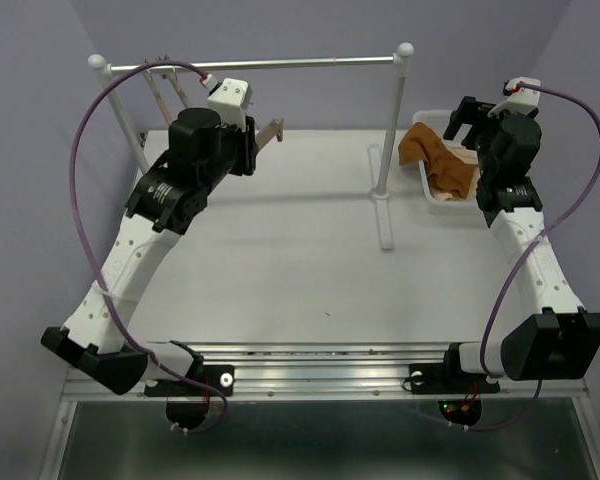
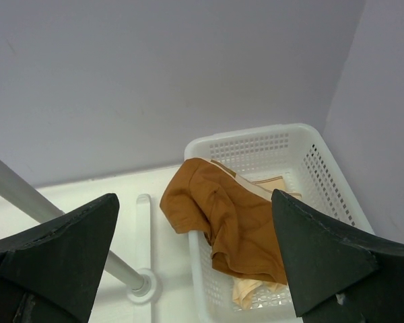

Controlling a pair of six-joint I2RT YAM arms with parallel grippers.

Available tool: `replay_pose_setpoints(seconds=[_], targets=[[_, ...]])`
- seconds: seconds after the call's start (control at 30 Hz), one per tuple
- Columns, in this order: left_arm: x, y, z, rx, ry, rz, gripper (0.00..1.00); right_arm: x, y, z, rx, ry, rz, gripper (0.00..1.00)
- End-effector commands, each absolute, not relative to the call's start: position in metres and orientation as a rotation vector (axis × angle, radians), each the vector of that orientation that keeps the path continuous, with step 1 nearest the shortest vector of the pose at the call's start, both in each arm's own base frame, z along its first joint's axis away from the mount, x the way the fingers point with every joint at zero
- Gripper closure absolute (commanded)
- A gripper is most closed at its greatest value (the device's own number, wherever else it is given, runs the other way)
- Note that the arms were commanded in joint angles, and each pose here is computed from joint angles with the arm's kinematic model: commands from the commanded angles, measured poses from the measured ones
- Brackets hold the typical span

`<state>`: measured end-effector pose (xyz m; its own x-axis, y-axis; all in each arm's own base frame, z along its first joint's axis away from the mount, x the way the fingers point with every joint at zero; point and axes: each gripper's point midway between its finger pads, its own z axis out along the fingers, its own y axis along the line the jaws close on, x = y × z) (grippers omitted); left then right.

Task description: Remove the underwear clipped to the hanger

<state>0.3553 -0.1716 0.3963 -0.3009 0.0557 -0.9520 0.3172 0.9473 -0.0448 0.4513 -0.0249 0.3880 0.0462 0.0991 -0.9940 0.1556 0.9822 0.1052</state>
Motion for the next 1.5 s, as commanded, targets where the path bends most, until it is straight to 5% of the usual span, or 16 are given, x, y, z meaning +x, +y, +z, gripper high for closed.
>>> replay_pose_setpoints(seconds=[0.0,0.33,0.67,1.23,1.33,1.4,1.47], targets=[[0.324,-0.172,0.453,0.332,1.654,-0.341,1.00,0.437,-0.021,0.419,0.202,1.430,-0.003,0.00],[0.303,-0.156,0.505,0.318,1.512,-0.309,1.00,0.429,-0.015,0.427,0.190,1.412,0.034,0.00],[0.331,-0.149,0.529,0.295,1.461,-0.162,1.00,0.431,-0.016,0.429,0.187,1.411,0.028,0.00],[0.383,-0.166,0.449,0.322,1.633,-0.073,1.00,0.429,-0.021,0.423,0.190,1.440,-0.010,0.00],[0.378,-0.164,0.445,0.301,1.650,-0.090,0.60,0.429,-0.020,0.422,0.185,1.451,-0.004,0.00],[0.371,-0.162,0.444,0.266,1.657,-0.118,0.02,0.430,-0.020,0.421,0.196,1.465,0.001,0.00],[0.366,-0.160,0.442,0.221,1.661,-0.152,0.01,0.431,-0.020,0.417,0.215,1.487,0.006,0.00]])
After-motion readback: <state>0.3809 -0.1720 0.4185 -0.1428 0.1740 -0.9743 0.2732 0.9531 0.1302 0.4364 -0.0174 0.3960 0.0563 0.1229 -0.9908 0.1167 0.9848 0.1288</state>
